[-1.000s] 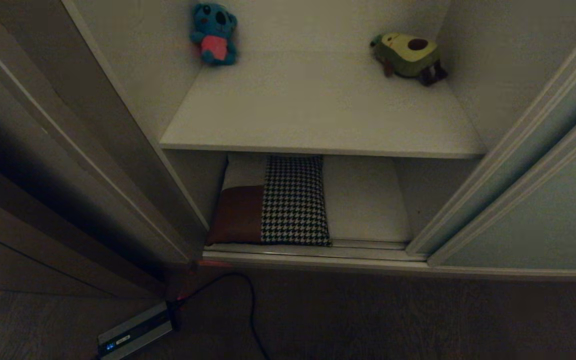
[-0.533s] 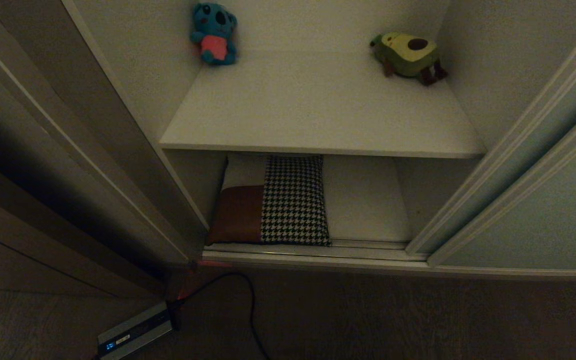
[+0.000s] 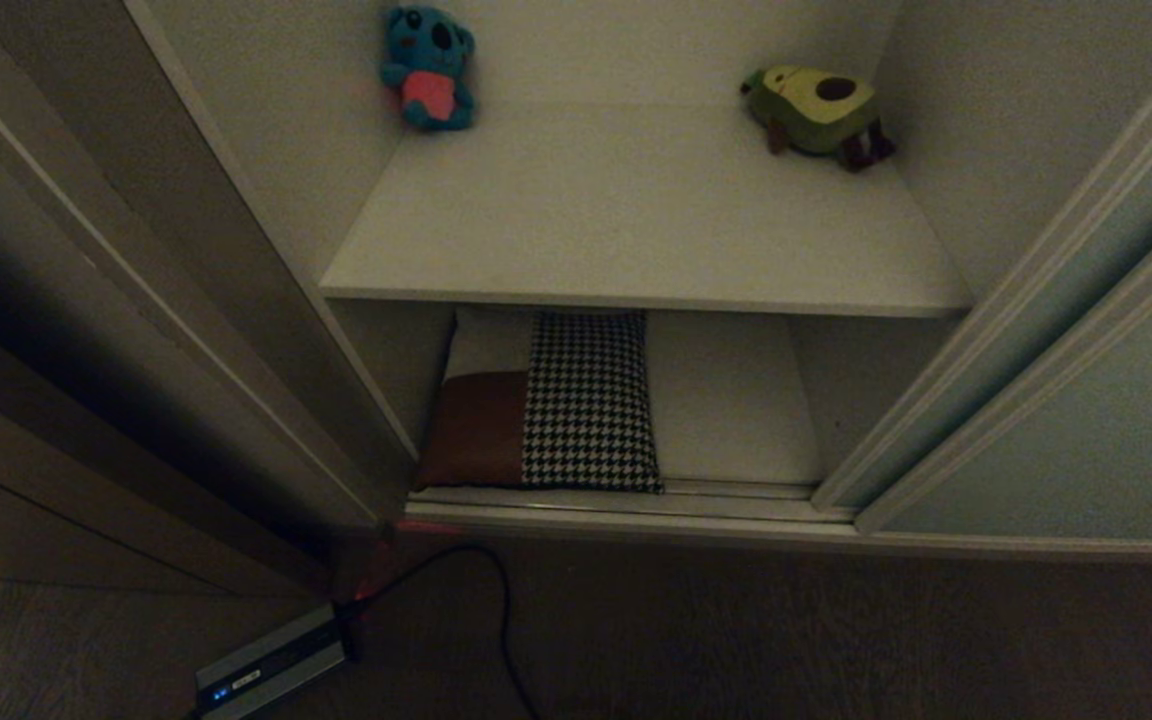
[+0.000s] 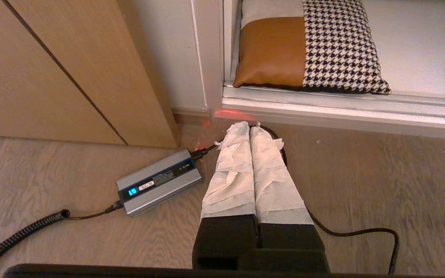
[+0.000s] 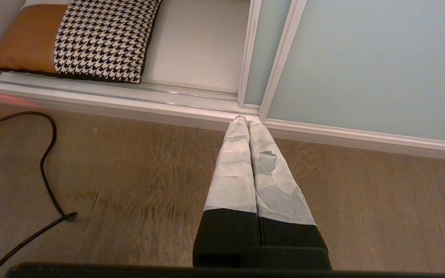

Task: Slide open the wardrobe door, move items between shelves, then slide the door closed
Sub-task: Open the door, then place the pillow on the higher shelf

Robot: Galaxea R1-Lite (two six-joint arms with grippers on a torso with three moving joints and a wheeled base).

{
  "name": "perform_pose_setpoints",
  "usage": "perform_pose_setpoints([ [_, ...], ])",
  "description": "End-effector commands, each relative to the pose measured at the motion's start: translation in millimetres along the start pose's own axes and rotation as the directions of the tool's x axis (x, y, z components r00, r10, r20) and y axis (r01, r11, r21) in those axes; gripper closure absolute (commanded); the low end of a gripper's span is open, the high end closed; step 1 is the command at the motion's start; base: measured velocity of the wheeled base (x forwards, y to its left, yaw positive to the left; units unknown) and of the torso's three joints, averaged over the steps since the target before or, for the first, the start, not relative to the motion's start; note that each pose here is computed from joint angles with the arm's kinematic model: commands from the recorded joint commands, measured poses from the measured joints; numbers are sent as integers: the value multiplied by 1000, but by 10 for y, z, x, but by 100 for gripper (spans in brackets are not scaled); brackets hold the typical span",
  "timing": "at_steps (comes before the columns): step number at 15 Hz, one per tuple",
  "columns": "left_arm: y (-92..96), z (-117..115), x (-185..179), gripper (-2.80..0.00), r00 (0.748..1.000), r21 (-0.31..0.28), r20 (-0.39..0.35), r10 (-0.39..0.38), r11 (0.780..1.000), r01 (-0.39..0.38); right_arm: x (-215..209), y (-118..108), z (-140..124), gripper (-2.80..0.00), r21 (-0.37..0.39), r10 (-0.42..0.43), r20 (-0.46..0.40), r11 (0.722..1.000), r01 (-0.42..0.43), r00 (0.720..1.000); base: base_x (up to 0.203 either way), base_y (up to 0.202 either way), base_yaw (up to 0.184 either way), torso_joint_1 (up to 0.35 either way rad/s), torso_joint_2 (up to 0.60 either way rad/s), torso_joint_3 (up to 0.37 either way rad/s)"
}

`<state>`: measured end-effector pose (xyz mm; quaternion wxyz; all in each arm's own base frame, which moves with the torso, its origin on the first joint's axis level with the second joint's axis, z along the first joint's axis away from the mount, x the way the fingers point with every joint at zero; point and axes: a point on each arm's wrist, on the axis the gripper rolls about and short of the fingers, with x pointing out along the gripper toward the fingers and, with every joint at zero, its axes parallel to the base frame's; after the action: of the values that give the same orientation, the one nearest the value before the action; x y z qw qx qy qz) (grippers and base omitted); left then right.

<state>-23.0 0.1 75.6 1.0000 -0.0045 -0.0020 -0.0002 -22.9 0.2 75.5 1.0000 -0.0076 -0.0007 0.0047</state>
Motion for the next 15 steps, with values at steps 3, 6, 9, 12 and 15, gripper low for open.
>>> perform_pose_setpoints([
  [3,0,4,2,0,1000,0,1,0,1000,0,2,0,-9,0,0,0,-3,1000,0,1000,0,0,0,2,1,-79],
  [6,0,4,2,0,1000,3,1,0,1000,0,3,0,-12,0,0,1,-4,1000,-1,1000,0,0,0,2,1,-179],
  [9,0,4,2,0,1000,3,1,0,1000,0,2,0,-9,0,0,1,-3,1000,-1,1000,0,0,0,0,4,-196],
  [12,0,2,2,0,1000,1,-1,2,1000,-2,2,0,-9,0,0,1,-3,1000,-1,1000,0,0,0,1,0,-199],
  [15,0,2,2,0,1000,0,-1,0,1000,0,2,0,-9,0,0,0,-3,1000,0,1000,0,0,0,4,1,-200],
])
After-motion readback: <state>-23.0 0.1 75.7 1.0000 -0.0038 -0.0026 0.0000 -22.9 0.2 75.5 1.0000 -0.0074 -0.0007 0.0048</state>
